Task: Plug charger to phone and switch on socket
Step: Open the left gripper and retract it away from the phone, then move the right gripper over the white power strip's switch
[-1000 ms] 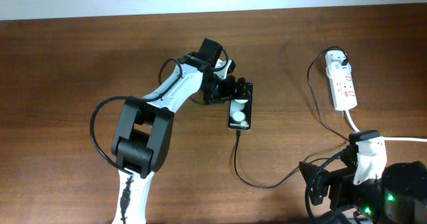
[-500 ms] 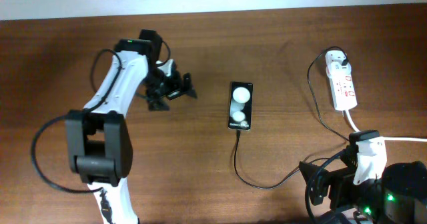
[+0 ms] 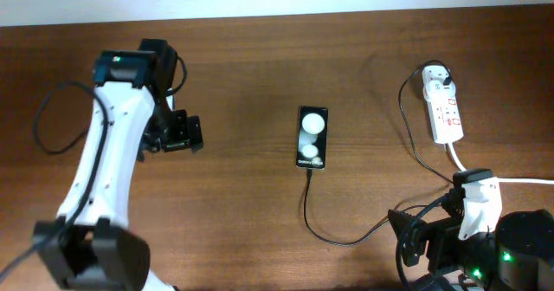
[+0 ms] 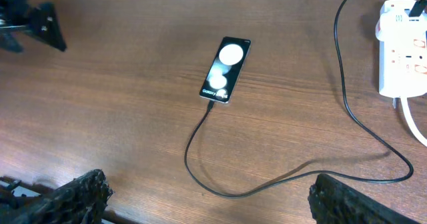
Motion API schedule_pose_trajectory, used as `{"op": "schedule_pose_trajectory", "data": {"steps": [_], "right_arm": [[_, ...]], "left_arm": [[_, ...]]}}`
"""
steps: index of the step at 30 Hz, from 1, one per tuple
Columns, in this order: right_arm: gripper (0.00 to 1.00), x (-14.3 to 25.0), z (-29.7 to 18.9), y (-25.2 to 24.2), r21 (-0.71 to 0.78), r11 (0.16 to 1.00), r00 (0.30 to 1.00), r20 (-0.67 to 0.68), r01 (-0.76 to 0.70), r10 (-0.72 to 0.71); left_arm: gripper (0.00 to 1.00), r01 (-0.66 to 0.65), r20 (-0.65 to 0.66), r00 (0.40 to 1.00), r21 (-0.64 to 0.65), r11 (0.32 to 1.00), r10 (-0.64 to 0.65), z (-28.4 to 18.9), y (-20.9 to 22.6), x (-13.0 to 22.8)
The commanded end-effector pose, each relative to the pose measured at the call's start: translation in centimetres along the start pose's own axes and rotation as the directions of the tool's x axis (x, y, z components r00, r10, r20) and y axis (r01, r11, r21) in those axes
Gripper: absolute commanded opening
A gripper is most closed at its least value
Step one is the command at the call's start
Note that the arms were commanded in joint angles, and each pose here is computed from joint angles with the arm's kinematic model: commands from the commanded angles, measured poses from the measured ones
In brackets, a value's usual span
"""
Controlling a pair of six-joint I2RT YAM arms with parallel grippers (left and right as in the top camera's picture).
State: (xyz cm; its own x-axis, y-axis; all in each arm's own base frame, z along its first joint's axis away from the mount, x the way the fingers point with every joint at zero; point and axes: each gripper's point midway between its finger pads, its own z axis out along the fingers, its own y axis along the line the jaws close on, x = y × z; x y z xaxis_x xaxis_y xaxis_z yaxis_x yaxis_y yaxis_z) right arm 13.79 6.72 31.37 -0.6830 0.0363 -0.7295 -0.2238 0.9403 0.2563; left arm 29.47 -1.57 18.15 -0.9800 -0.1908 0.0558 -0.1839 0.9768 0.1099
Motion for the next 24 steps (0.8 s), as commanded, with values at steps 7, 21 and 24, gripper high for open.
{"op": "schedule_pose_trajectory", "data": {"steps": [7, 21, 24], "right_arm": [[0.99, 0.3, -0.2, -0.2, 0.006, 1.0, 1.0, -0.011, -0.009, 0.009], [0.48, 1.9, -0.3, -0.7, 0.033, 0.997, 0.995, -0.07, -0.072, 0.074], [0.39, 1.7, -0.3, -0.7, 0.036, 0.988, 0.987, -0.062, -0.148, 0.15]], "left_arm": [[0.99, 0.03, 0.22, 0.975, 0.012, 0.999, -0.031, -5.8, 4.0, 7.4], [0.99, 0.03, 0.228, 0.973, 0.018, 0.999, -0.033, -3.8, 5.1, 12.0], [0.99, 0.03, 0.228, 0.973, 0.018, 0.999, -0.033, -3.8, 5.1, 12.0]]}}
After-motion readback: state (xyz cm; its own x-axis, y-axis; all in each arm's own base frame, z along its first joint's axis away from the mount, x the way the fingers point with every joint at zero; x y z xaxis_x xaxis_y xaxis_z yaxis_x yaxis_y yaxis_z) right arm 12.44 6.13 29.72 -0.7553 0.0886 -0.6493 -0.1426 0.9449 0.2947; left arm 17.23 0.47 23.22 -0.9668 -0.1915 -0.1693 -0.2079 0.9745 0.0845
